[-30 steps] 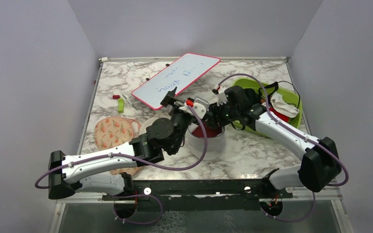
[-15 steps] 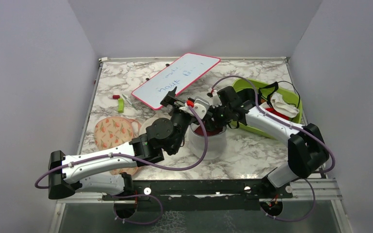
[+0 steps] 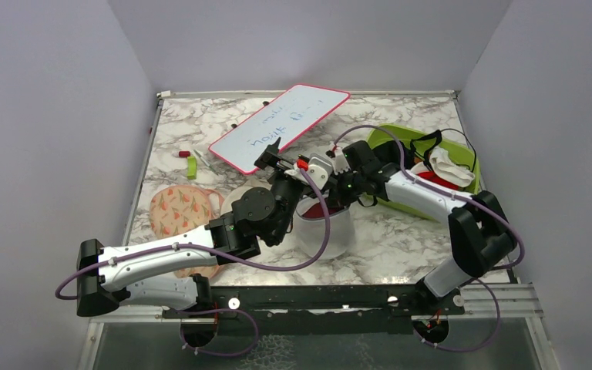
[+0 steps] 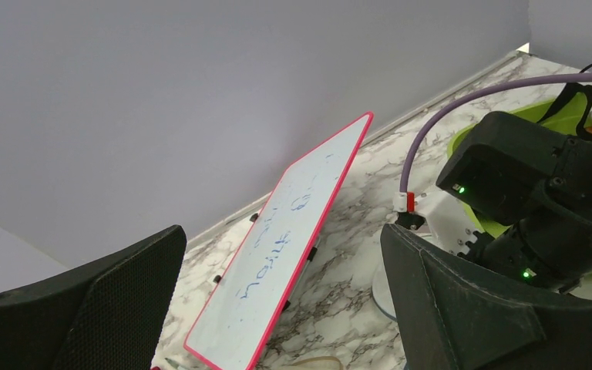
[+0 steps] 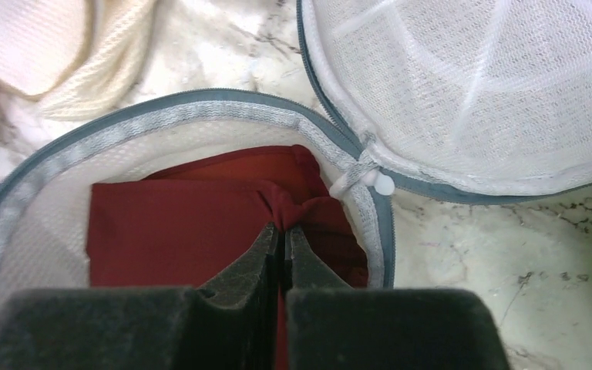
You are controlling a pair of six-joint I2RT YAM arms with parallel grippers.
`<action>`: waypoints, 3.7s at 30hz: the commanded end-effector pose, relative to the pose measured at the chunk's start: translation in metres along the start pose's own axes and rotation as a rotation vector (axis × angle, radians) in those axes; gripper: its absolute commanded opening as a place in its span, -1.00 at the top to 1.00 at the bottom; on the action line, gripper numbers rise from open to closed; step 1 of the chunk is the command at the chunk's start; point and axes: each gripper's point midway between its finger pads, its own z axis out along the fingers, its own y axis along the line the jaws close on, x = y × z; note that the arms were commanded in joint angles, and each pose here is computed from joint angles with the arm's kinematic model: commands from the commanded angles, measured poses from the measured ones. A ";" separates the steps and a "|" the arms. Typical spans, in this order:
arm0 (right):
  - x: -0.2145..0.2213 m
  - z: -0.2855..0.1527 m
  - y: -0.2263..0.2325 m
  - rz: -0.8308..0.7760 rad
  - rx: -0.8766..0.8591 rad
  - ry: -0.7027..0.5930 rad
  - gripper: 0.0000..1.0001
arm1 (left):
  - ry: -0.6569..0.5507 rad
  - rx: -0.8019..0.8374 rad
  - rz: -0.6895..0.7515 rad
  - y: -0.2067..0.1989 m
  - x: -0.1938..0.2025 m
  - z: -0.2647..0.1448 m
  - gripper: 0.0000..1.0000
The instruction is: Unzip the laundry bag and remove the bra
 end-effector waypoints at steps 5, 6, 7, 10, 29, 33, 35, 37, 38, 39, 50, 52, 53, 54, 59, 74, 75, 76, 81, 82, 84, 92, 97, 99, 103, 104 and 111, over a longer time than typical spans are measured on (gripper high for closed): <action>-0.037 -0.053 0.063 -0.036 -0.253 -0.208 0.98 | -0.008 -0.034 -0.023 0.010 -0.003 -0.001 -0.84; -0.040 -0.059 0.068 -0.034 -0.275 -0.232 0.98 | -0.009 -0.034 -0.025 0.010 -0.003 -0.001 -0.83; -0.043 -0.064 0.072 -0.036 -0.293 -0.257 0.99 | -0.010 -0.033 -0.028 0.010 -0.004 -0.001 -0.83; -0.051 -0.074 0.077 -0.043 -0.301 -0.316 0.98 | -0.013 -0.037 -0.038 0.012 -0.005 -0.002 -0.83; -0.112 -0.135 0.076 -0.060 -0.149 -0.483 0.99 | -0.022 -0.044 -0.059 0.018 -0.007 -0.005 -0.79; -0.112 -0.132 0.083 -0.060 -0.188 -0.464 0.98 | -0.026 -0.045 -0.068 0.020 -0.008 -0.006 -0.78; -0.099 -0.107 0.074 -0.030 -0.171 -0.372 0.99 | -0.029 -0.043 -0.075 0.020 -0.009 -0.006 -0.78; -0.084 -0.083 0.063 0.012 -0.147 -0.276 0.99 | -0.031 -0.041 -0.076 0.020 -0.010 -0.006 -0.78; -0.080 -0.079 0.064 0.014 -0.162 -0.256 0.99 | -0.031 -0.042 -0.076 0.020 -0.010 -0.006 -0.78; -0.082 -0.081 0.068 0.011 -0.175 -0.265 0.98 | -0.029 -0.043 -0.075 0.020 -0.009 -0.006 -0.78; -0.113 -0.129 0.076 -0.036 -0.130 -0.405 0.99 | -0.029 -0.041 -0.074 0.019 -0.009 -0.006 -0.82; -0.120 -0.143 0.079 -0.049 -0.121 -0.437 0.99 | -0.027 -0.042 -0.074 0.019 -0.008 -0.006 -0.82; -0.124 -0.150 0.082 -0.050 -0.128 -0.468 0.99 | -0.027 -0.042 -0.076 0.019 -0.008 -0.006 -0.82; -0.127 -0.157 0.086 -0.050 -0.144 -0.491 0.99 | -0.027 -0.041 -0.075 0.019 -0.008 -0.006 -0.82; -0.130 -0.169 0.085 -0.053 -0.121 -0.521 0.98 | -0.026 -0.038 -0.068 0.017 -0.008 -0.005 -0.82; -0.159 -0.247 0.089 -0.072 -0.034 -0.746 0.99 | -0.034 -0.041 -0.080 0.021 -0.011 -0.007 -0.82; -0.161 -0.251 0.088 -0.069 -0.023 -0.758 0.99 | -0.034 -0.041 -0.080 0.021 -0.011 -0.007 -0.82; -0.162 -0.254 0.088 -0.068 -0.018 -0.769 0.99 | -0.034 -0.042 -0.081 0.022 -0.011 -0.007 -0.82; -0.172 -0.284 0.088 -0.074 0.016 -0.865 0.99 | -0.034 -0.041 -0.080 0.021 -0.011 -0.007 -0.82; -0.176 -0.294 0.089 -0.080 0.027 -0.889 0.99 | -0.034 -0.040 -0.080 0.021 -0.010 -0.007 -0.82; -0.182 -0.315 0.090 -0.088 0.055 -0.943 0.99 | -0.033 -0.040 -0.078 0.020 -0.010 -0.007 -0.82; -0.188 -0.385 0.069 -0.064 0.247 -1.129 0.99 | -0.037 -0.042 -0.085 0.023 -0.011 -0.008 -0.82; -0.182 -0.387 0.033 -0.020 0.450 -1.114 0.99 | -0.039 -0.040 -0.086 0.022 -0.012 -0.008 -0.82; -0.179 -0.386 0.022 -0.006 0.510 -1.109 0.99 | -0.040 -0.039 -0.087 0.022 -0.012 -0.008 -0.82; -0.175 -0.380 0.002 0.034 0.615 -1.105 0.99 | -0.037 -0.039 -0.085 0.021 -0.011 -0.007 -0.82; -0.174 -0.378 -0.003 0.048 0.637 -1.102 0.99 | -0.037 -0.039 -0.084 0.021 -0.011 -0.007 -0.83; -0.172 -0.359 -0.025 0.121 0.731 -1.076 0.99 | -0.035 -0.040 -0.080 0.021 -0.011 -0.007 -0.82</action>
